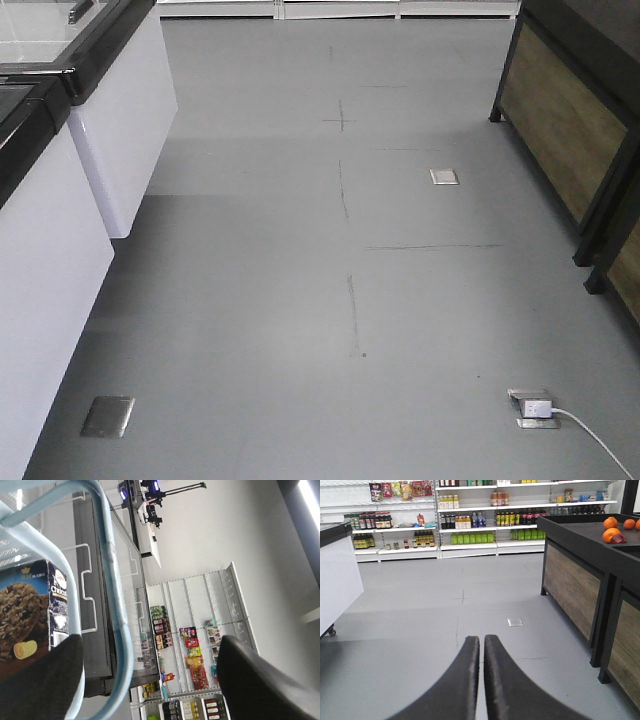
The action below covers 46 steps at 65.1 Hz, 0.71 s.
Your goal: Left arm holds basket, right arm returns cookies
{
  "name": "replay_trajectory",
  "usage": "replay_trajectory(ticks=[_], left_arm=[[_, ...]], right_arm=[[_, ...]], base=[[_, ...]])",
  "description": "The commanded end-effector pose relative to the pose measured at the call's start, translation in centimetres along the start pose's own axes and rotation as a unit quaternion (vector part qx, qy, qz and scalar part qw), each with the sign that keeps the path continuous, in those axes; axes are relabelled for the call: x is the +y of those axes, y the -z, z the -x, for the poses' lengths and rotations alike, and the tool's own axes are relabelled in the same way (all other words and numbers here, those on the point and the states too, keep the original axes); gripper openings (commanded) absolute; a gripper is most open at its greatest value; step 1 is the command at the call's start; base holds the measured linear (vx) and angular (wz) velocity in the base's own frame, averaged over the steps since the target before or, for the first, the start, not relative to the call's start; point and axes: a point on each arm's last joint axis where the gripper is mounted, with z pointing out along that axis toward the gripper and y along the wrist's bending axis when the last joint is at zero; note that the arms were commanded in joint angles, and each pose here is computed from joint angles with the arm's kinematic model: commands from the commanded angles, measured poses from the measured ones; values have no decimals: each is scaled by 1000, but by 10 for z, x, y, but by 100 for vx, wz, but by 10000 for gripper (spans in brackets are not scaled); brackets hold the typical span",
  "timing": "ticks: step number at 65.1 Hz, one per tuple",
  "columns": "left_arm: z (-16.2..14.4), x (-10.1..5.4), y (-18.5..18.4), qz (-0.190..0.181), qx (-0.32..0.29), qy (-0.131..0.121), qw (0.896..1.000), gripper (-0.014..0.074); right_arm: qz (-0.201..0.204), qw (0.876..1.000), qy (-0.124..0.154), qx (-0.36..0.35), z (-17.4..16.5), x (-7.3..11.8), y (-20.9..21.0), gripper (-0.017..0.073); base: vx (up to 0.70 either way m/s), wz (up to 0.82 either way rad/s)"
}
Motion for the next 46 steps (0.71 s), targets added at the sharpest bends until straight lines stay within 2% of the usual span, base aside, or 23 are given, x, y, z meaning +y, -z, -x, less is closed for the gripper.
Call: replay_trajectory(ticks=[1,7,18,22,30,46], left_arm=[[4,-17,0,-62,-13,6,998,523],[3,-13,-6,-57,-11,6,998,523],[4,-15,-12,-86,-17,10,996,523],[4,-14,-14,-88,-19,19,996,523],[3,-10,-19,-85,-19,20,996,523],[4,-9,-28,-119,-30,35,992,523]], right_arm=[[2,999,7,-32,1,0,0,-10],[2,999,7,-32,1,0,0,-10],[2,999,7,-32,1,0,0,-10],[2,999,7,-32,1,0,0,-10],[2,999,7,-32,1,0,0,-10],[2,999,7,-32,1,0,0,-10]], base=[[0,0],[0,0],[0,0],[0,0],[0,0],[0,0]])
